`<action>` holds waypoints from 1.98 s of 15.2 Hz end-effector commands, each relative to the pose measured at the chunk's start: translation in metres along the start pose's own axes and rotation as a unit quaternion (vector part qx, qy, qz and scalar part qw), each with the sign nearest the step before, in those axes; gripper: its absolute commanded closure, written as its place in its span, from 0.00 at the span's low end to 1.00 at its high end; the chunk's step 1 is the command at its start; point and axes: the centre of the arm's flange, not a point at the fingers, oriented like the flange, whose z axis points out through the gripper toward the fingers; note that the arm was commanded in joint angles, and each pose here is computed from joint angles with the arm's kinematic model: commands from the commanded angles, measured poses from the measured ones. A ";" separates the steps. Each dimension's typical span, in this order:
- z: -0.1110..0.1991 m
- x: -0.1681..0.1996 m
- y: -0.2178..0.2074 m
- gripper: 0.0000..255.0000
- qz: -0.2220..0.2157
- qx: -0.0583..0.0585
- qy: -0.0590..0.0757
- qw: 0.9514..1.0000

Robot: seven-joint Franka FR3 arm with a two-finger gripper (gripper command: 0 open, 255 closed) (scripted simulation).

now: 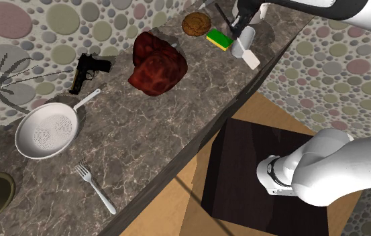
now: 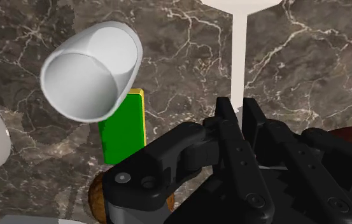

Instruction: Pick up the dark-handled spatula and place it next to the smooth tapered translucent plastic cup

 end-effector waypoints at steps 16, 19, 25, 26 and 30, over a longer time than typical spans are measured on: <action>0.089 -0.006 0.001 1.00 0.000 0.000 0.000 1.000; 0.105 -0.007 0.001 1.00 0.000 0.000 0.000 1.000; 0.136 -0.009 0.002 1.00 0.000 0.000 0.000 1.000; 0.142 -0.009 0.002 1.00 0.000 0.000 0.000 1.000; 0.163 -0.010 0.002 1.00 0.000 0.000 0.000 1.000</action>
